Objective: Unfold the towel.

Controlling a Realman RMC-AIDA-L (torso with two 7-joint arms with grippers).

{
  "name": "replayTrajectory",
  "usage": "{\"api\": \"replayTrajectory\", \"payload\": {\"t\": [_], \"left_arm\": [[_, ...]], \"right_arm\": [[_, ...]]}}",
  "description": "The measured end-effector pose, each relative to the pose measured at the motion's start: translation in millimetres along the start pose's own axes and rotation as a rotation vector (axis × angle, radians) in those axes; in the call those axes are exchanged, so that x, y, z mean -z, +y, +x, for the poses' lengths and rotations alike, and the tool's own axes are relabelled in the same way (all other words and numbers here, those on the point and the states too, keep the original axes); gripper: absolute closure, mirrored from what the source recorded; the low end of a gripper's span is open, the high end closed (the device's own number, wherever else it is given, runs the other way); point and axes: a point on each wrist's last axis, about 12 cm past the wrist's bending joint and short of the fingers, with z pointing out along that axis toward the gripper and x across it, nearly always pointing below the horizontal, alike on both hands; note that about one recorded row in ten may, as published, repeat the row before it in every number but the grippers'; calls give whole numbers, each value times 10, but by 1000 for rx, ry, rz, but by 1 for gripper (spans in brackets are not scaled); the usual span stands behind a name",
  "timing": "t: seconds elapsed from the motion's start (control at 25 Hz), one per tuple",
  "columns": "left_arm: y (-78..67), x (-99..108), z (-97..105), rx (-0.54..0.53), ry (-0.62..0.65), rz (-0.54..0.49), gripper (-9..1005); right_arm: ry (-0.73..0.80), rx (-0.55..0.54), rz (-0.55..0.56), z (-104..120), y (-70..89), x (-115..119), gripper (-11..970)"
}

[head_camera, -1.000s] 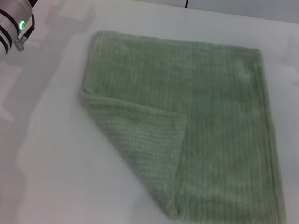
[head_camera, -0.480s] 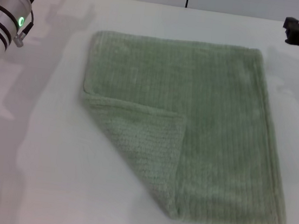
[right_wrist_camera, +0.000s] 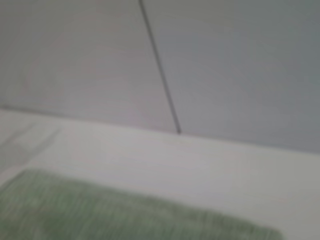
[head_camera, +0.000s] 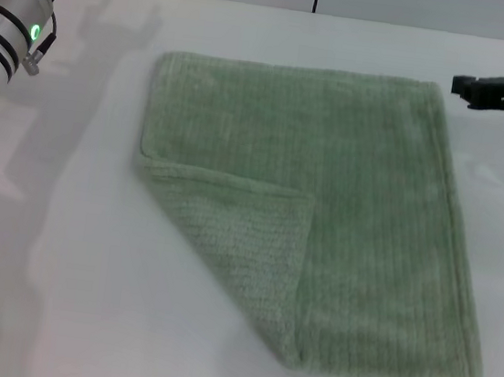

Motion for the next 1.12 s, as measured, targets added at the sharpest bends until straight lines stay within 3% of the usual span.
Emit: {"api": "replayTrajectory", "payload": {"t": [0.36,0.76,1.12], "left_arm": [[-8,-6,-9,1,-5,2,154],[-15,-6,-18,12,-14,7,155],[-29,-5,-24,23,-21,15,155]], "right_arm": [[208,23,-85,-238,30,133,960],[436,89,-34,-365,86,59,960],[481,107,-43,-372,127,21,960]]}}
